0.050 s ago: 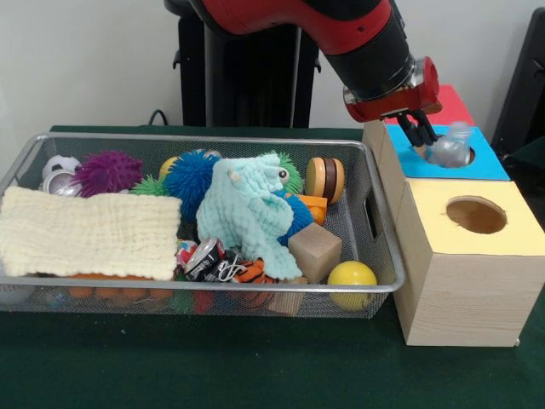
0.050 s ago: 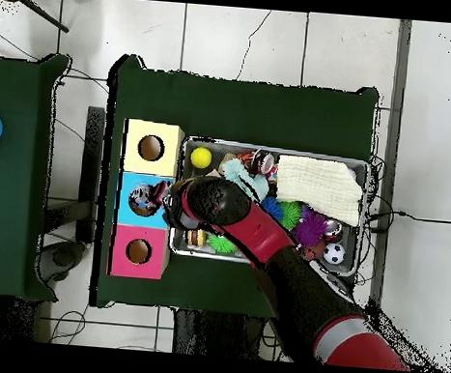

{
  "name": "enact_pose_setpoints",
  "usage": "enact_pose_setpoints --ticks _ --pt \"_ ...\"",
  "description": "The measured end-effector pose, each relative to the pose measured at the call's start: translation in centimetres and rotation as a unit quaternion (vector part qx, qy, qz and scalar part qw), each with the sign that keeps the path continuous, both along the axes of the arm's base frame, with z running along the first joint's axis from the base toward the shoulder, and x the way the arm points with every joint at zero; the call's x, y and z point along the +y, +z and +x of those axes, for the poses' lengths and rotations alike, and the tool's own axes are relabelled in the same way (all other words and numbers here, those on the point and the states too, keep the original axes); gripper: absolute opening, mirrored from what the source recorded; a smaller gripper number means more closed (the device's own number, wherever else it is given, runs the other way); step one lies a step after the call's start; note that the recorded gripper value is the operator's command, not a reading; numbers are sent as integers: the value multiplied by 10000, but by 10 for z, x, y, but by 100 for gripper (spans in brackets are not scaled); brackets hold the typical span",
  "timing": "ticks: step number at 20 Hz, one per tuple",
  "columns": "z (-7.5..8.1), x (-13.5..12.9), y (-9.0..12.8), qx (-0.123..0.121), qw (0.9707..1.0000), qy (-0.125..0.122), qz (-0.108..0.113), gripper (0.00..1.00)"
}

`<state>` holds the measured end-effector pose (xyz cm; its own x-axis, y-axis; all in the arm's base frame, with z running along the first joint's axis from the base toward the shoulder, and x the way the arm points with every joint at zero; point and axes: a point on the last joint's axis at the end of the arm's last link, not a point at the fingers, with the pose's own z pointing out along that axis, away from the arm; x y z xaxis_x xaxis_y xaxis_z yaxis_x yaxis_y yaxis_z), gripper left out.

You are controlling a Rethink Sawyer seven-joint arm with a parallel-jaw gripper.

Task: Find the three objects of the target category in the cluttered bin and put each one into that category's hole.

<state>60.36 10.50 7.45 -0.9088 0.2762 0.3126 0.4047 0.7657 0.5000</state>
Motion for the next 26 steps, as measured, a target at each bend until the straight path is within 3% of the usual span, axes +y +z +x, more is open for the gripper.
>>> enact_pose_setpoints --ticks 14,18,20,23,24,25,26 --pt "0 -4 0 -37 10000 31 -33 0" --pt "0 -6 -4 -141 9995 200 -219 0" --pt "0 -6 -7 -253 9977 417 -465 0" --pt "3 0 -1 -486 9915 852 -853 0" --pt "4 5 2 -625 9863 1095 -1065 0" --pt "5 6 3 -674 9842 1178 -1137 0" --pt "6 9 4 -766 9802 1316 -1269 0"
